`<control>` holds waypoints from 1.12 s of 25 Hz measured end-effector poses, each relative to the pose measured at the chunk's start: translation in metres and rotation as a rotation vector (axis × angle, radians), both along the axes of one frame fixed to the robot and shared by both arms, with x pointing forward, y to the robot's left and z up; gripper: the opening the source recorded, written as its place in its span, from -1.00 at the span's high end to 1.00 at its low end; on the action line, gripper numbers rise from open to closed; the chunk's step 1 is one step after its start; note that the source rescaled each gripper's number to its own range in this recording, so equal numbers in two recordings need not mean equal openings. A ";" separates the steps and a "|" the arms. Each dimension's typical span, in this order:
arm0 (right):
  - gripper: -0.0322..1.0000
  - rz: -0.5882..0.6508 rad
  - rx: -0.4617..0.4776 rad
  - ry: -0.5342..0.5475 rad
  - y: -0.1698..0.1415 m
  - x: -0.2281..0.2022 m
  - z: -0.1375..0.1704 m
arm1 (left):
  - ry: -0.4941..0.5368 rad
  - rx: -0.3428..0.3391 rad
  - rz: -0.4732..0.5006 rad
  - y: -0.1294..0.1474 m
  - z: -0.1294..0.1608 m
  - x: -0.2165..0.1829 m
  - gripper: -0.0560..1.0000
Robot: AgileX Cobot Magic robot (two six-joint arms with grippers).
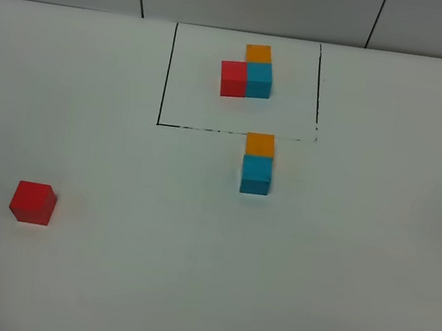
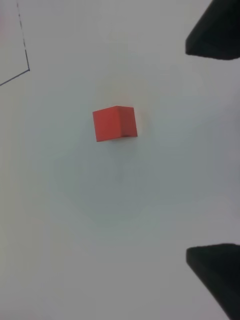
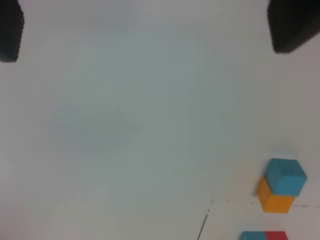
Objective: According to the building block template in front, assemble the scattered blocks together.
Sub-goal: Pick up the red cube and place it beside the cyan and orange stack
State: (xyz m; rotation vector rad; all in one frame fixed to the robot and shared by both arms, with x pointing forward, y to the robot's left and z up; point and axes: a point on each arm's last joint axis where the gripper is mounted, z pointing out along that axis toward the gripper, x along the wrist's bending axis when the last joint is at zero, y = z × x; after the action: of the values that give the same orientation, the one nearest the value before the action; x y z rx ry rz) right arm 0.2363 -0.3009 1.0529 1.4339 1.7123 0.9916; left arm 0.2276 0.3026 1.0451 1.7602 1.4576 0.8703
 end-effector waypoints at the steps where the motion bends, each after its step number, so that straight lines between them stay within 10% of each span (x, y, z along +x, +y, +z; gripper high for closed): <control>1: -0.89 0.002 -0.001 -0.009 0.000 -0.001 0.000 | 0.000 0.000 0.000 0.000 0.000 0.000 -0.44; 28: -0.65 -0.140 -0.003 -0.010 0.001 -0.002 0.000 | 0.000 0.000 0.000 0.000 0.000 0.000 -0.44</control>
State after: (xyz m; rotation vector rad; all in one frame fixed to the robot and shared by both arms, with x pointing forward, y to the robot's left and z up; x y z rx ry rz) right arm 0.2346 -0.3003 1.0528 1.5221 1.5816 0.9180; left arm 0.2276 0.3026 1.0451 1.7602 1.4576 0.8703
